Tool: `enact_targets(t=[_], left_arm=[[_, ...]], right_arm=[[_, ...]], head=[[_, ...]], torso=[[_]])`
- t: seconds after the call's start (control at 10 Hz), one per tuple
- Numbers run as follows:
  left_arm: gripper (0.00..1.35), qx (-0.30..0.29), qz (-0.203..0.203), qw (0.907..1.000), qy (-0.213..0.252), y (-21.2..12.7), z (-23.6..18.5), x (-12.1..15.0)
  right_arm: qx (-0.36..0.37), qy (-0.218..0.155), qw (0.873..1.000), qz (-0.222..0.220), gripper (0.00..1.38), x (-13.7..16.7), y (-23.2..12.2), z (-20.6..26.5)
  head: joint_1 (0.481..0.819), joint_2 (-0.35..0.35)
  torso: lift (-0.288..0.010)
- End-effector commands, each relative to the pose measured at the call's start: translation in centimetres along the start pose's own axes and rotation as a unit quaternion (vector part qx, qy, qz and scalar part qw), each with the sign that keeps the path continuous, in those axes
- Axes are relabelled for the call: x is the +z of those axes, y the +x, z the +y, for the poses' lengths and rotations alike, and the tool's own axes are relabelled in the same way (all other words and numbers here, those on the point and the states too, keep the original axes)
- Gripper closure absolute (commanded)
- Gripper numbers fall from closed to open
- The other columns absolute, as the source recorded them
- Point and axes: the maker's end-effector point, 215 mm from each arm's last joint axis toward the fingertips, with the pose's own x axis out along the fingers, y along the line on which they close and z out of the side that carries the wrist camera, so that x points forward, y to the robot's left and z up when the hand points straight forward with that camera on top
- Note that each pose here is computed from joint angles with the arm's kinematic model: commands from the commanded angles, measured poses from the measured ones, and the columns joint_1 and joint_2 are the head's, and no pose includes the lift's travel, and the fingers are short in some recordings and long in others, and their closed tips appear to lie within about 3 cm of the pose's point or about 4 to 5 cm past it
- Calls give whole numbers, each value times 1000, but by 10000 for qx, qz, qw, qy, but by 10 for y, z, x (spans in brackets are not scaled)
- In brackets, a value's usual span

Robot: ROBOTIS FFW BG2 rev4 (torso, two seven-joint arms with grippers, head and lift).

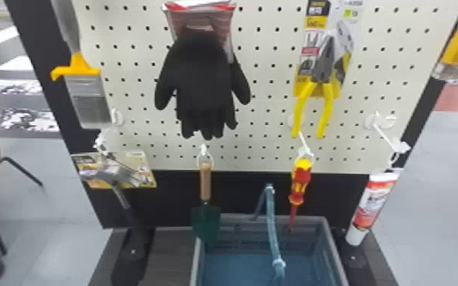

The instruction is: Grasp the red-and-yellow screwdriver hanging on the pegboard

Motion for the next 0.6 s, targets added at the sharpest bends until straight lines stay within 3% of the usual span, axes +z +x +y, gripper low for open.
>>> enact_targets(t=[0.0,0.5], left_arm=[[510,-1,-5,10000,6,0,0,0],[510,-21,-11,10000,14,1,-1,0]], right_arm=[[-1,4,10000,9,136,-1,0,0],[-11,20,10000,-20,137,0,2,-1]], head=[[549,0],[549,0]], torso=[[-100],[-100]])
